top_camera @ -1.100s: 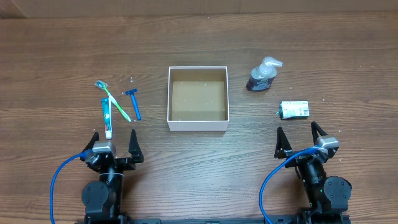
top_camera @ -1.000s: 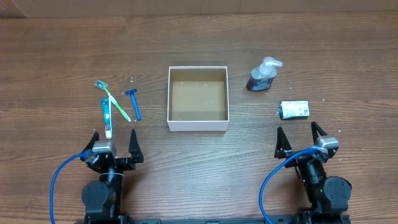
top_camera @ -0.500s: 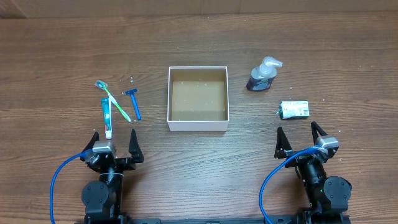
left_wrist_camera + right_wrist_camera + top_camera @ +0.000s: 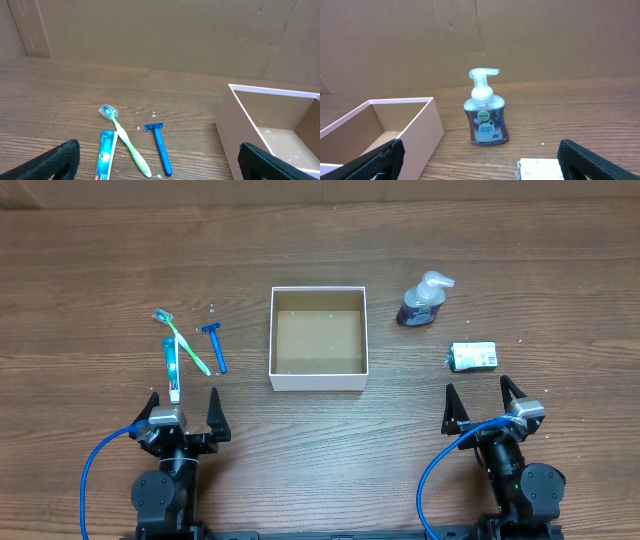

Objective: Pack container

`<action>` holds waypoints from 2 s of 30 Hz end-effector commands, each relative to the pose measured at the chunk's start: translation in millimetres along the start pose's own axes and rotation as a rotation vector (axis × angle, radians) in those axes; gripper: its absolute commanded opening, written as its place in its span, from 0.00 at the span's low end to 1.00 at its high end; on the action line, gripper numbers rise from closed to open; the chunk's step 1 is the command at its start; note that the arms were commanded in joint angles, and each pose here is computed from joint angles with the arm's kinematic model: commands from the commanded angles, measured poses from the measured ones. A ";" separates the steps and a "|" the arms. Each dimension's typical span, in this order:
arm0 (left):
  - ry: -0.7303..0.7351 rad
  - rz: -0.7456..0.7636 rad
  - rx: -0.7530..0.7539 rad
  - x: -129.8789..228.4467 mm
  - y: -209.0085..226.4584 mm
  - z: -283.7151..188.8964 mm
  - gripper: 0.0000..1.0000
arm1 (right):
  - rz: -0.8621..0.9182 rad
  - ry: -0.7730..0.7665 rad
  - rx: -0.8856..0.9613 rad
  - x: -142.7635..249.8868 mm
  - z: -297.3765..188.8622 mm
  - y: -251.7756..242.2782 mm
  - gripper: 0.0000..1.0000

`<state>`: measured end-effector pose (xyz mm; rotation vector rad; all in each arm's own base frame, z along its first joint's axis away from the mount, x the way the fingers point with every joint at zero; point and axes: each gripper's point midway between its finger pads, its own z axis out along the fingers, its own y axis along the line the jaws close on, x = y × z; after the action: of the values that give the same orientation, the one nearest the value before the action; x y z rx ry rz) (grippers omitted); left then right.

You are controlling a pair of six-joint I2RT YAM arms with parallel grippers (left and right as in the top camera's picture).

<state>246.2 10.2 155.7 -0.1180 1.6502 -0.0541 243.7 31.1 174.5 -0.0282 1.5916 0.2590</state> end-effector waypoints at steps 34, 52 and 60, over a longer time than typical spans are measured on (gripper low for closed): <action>-0.007 0.004 -0.007 -0.2 1.8 -0.3 1.00 | 0.309 0.732 -0.238 -106.6 169.7 45.2 1.00; -0.007 0.004 -0.007 -0.2 1.8 -0.3 1.00 | 0.156 0.917 0.089 0.1 214.2 -17.1 1.00; -0.007 0.004 -0.007 -0.2 1.8 -0.3 1.00 | 0.160 0.918 0.048 19.6 231.5 -10.0 1.00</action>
<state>246.2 10.2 155.7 -0.1179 1.6487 -0.0542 462.1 54.8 147.6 0.0576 2.5431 0.3349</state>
